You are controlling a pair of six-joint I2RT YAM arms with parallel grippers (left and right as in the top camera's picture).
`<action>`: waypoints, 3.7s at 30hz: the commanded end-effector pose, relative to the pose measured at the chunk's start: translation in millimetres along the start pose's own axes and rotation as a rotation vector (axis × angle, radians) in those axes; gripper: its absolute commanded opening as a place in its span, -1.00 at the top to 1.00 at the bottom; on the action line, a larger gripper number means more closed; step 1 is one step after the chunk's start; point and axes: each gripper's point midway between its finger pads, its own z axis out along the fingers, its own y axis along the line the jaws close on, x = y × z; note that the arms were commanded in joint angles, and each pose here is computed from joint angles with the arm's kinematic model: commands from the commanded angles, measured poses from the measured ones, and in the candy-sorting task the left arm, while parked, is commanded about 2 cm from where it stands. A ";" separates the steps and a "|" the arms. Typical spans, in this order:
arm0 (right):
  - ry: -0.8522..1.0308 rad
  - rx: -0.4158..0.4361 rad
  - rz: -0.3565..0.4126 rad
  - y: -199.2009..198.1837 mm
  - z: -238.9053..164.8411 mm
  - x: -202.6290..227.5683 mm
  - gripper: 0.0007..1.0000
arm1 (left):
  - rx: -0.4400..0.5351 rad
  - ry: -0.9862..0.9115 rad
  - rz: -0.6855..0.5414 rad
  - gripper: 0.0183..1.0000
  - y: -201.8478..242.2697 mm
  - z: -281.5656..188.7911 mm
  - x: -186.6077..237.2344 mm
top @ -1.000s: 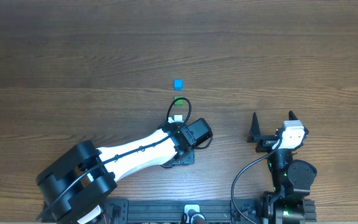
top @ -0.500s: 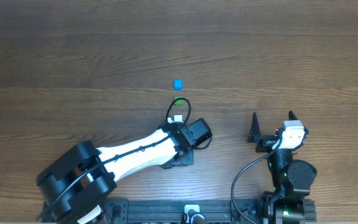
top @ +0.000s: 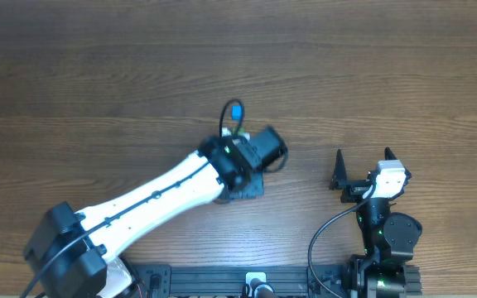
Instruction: Stack Cubes
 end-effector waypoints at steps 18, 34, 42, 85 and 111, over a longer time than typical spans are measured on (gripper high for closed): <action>0.003 0.000 0.003 0.4 -0.1 1.8 -0.99 | -0.050 0.046 0.015 0.75 -0.2 12.5 -68.2; 0.003 0.000 0.003 0.4 -0.1 1.8 -0.99 | -0.096 0.086 0.006 0.74 2.5 41.8 -69.2; 0.003 0.000 0.003 0.4 -0.1 1.8 -0.98 | -0.097 0.085 -0.008 0.74 3.9 49.8 -74.8; 0.003 0.000 0.003 0.4 -0.1 1.8 -0.99 | -0.129 0.134 -0.051 0.72 14.6 80.8 -72.8; 0.003 0.000 0.003 0.4 -0.1 1.8 -0.98 | -0.103 0.144 -0.021 0.71 6.4 81.5 -68.4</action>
